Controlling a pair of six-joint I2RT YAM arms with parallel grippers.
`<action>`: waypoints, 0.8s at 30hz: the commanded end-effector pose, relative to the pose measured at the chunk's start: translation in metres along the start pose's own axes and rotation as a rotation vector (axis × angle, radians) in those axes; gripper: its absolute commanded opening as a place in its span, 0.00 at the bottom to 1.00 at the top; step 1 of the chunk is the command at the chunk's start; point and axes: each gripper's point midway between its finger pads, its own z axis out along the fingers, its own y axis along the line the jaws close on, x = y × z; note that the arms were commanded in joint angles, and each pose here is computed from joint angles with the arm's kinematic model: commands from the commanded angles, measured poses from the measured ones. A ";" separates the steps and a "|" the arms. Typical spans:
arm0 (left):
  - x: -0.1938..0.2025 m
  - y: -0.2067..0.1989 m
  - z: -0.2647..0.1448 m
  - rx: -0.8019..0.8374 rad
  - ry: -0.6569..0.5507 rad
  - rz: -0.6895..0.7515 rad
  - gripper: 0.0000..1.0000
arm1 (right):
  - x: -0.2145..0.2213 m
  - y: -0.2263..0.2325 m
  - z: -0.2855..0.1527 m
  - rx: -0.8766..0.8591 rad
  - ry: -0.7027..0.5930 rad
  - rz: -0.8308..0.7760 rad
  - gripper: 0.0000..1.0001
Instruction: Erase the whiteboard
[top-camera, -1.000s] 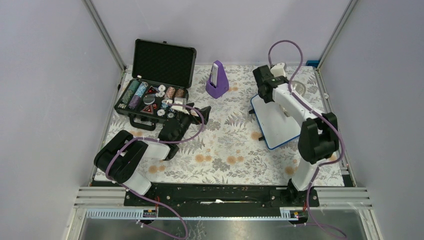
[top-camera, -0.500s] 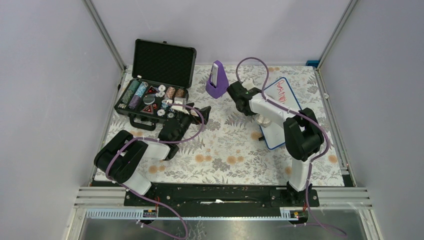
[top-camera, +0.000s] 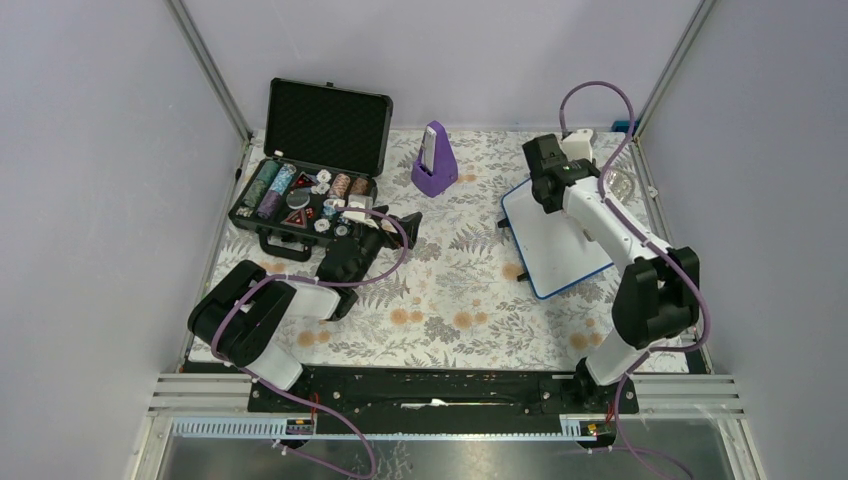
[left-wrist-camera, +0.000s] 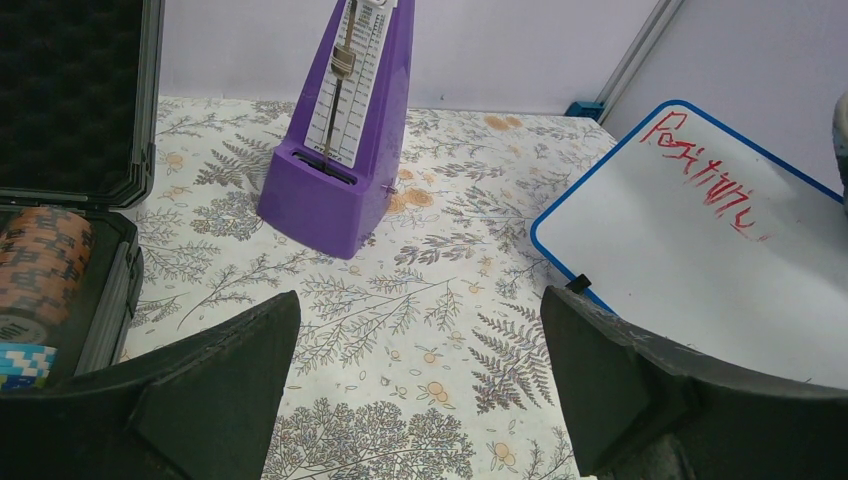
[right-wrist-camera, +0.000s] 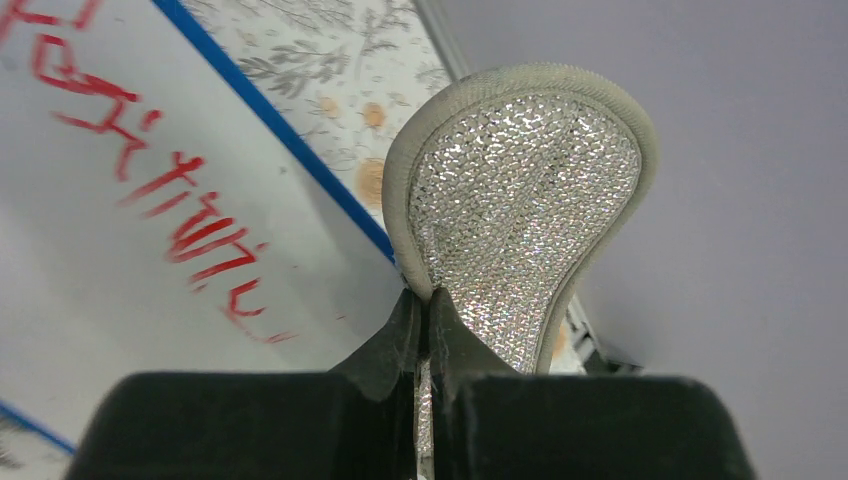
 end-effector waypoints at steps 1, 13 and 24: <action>-0.023 -0.007 0.004 0.033 -0.084 -0.022 0.99 | 0.014 -0.002 0.012 0.107 0.021 -0.094 0.00; -0.022 -0.005 0.004 0.027 -0.080 -0.017 0.99 | 0.073 0.137 -0.005 -0.142 0.112 -0.279 0.00; -0.022 -0.006 0.004 0.032 -0.080 -0.023 0.99 | -0.023 0.061 -0.019 -0.114 -0.031 -0.075 0.00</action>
